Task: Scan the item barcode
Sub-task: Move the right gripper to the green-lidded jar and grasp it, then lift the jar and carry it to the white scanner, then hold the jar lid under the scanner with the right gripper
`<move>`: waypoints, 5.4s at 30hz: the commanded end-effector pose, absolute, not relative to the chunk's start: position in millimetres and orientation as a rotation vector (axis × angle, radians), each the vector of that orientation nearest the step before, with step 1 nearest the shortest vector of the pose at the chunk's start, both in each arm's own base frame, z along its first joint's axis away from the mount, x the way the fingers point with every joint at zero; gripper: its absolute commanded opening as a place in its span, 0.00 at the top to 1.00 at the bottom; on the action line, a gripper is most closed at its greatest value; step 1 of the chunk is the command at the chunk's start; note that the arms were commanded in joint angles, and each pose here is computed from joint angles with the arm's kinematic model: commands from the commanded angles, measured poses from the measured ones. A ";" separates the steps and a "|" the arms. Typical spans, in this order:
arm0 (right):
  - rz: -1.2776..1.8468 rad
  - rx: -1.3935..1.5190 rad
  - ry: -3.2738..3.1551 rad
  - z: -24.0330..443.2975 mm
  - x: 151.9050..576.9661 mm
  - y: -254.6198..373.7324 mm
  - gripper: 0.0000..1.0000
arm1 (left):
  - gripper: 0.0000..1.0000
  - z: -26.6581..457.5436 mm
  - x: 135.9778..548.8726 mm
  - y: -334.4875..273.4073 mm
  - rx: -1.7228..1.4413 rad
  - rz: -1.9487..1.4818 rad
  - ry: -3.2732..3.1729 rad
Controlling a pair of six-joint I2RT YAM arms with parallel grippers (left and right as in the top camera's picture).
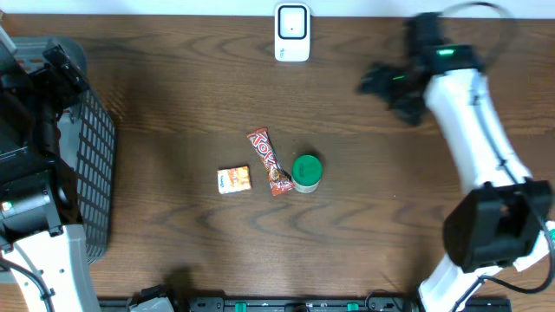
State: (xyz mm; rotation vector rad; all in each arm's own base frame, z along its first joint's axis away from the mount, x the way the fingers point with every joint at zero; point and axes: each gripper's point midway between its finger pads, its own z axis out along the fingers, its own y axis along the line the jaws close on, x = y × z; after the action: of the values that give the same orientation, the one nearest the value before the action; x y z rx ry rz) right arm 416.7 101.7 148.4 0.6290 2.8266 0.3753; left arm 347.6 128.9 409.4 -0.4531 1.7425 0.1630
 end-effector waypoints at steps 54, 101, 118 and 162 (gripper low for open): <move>0.145 -1.603 2.941 18.1 291.7 228.1 0.30 | 0.09 411.4 348.5 126.2 -0.450 0.146 1.738; 0.381 0.224 3.420 25.8 304.1 245.3 0.47 | 0.09 411.4 348.5 126.2 -0.450 0.146 1.738; 0.445 0.207 3.590 41.8 284.8 199.8 0.51 | 0.09 411.4 348.5 126.2 -0.450 0.146 1.738; 0.458 -0.087 1.974 141.5 647.3 234.2 0.35 | 0.09 411.4 348.5 126.2 -0.450 0.146 1.738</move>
State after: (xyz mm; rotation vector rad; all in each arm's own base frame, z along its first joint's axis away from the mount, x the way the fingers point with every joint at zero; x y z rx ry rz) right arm 637.5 243.9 113.6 -0.1035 2.0451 0.4973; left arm 347.6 128.9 409.4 -0.4534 1.7424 0.1627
